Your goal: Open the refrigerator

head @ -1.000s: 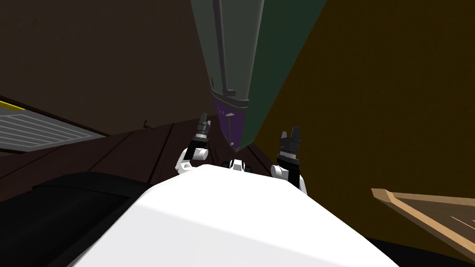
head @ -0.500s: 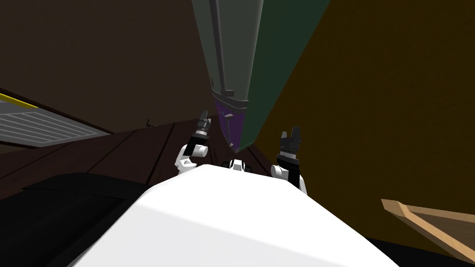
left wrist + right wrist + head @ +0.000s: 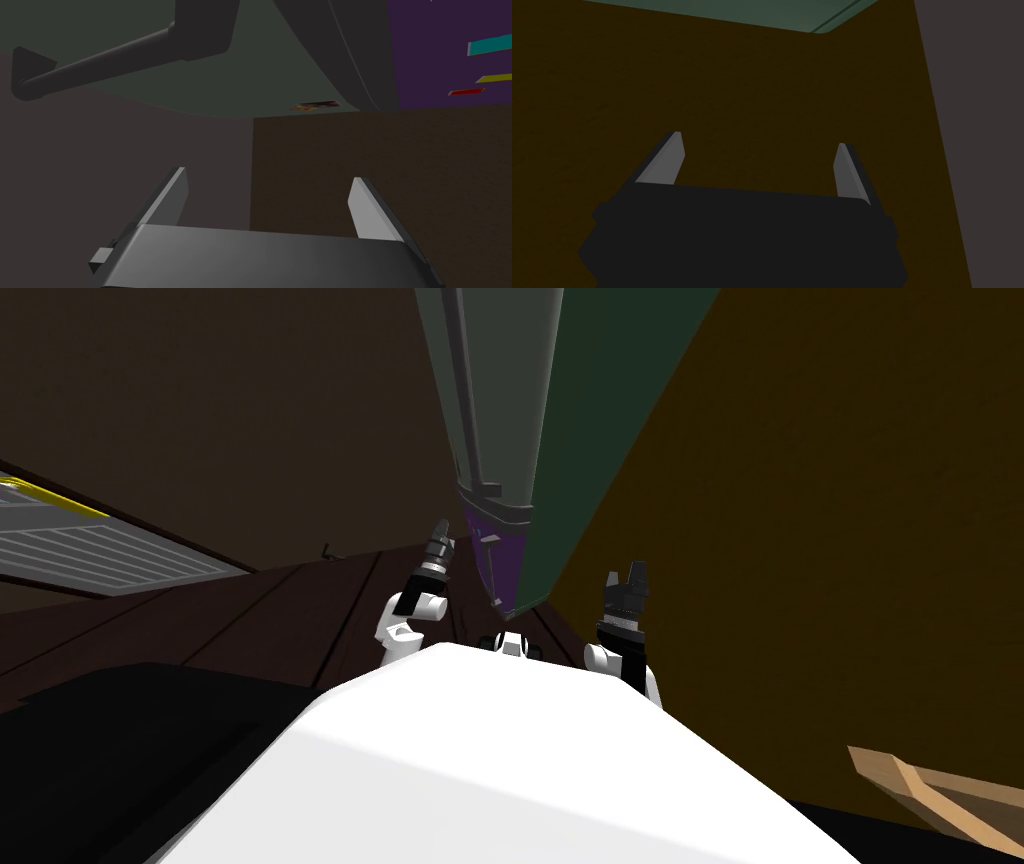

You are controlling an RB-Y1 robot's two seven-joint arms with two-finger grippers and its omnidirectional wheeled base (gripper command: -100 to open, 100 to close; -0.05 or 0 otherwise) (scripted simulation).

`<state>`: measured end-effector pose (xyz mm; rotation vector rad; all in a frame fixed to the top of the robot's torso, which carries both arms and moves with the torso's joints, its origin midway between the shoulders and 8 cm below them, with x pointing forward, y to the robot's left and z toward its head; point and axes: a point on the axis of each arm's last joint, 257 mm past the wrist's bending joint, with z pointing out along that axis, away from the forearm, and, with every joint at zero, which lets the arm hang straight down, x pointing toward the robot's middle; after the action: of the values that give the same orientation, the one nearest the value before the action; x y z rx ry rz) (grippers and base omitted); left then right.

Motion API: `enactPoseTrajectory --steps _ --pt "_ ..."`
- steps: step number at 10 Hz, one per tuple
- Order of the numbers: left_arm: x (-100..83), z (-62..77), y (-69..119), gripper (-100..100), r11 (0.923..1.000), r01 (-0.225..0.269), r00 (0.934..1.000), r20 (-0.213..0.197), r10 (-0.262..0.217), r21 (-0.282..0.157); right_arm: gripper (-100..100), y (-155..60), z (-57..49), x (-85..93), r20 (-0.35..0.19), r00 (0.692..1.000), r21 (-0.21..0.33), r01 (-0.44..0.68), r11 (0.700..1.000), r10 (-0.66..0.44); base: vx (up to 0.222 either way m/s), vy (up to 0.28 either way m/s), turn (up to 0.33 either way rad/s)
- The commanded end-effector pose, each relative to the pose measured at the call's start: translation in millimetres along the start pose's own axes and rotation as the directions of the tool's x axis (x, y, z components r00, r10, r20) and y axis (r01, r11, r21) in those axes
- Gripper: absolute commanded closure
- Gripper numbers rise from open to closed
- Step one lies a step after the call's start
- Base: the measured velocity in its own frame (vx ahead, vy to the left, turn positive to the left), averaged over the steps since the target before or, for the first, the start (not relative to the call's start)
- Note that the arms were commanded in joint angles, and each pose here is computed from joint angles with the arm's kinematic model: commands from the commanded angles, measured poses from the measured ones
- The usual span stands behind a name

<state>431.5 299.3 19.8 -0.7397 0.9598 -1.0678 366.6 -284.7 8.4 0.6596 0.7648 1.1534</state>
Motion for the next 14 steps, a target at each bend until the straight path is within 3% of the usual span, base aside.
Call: enactPoseTrajectory --steps 1,14 --pt "-2.0 7.7 -1.1 -100 0.9997 -0.011 0.9999 0.0 0.011 -0.022 0 0 0.0 0.0 0.0 1.0 0.0 0.0 1.0 0.0 0.045 -0.041 0.056" --pt "-18.2 41.2 -10.3 -100 0.9911 -0.022 0.9987 0.043 0.028 -0.131 0 0 0.0 0.0 0.0 1.0 0.0 0.0 1.0 0.0 0.053 -0.062 0.06"
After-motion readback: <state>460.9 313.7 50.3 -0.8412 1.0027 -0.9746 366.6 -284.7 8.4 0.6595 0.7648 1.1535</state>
